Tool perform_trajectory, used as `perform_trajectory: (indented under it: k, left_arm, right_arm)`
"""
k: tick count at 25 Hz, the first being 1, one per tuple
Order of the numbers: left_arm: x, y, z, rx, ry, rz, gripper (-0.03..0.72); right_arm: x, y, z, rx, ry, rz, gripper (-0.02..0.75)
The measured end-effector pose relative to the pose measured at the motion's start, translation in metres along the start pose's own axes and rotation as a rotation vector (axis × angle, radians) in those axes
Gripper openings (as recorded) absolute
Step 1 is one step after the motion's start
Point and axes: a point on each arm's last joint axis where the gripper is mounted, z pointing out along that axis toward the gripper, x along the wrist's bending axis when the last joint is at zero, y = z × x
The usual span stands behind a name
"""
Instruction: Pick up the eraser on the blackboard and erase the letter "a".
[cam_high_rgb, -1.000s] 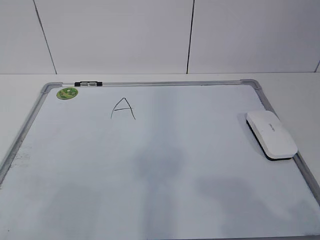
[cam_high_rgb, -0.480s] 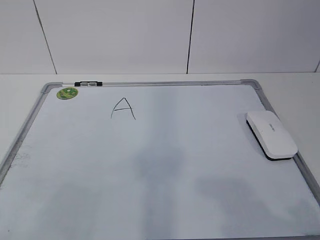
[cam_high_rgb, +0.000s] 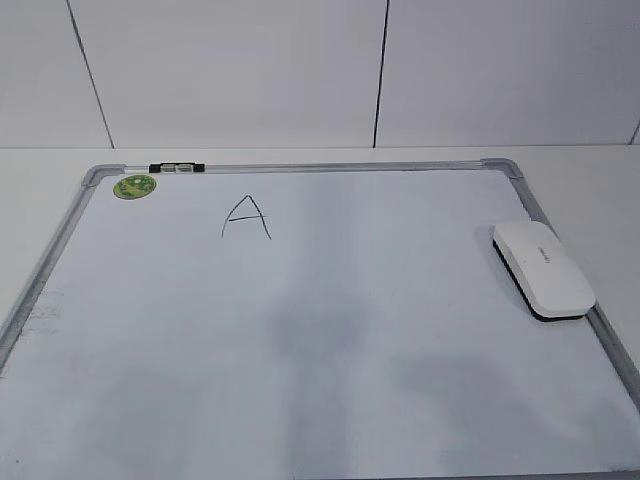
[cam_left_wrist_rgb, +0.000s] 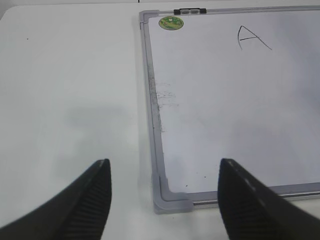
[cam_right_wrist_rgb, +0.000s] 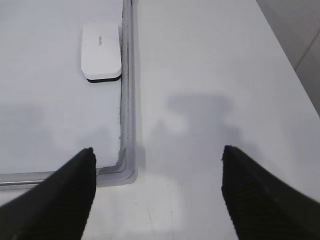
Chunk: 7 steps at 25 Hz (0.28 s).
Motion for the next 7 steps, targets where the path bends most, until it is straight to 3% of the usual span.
perform_trajectory:
  k: [7]
  left_arm:
    - [0.0, 0.0, 0.0, 0.0, 0.0, -0.001, 0.497]
  right_arm:
    - [0.0, 0.0, 0.0, 0.0, 0.0, 0.0, 0.593]
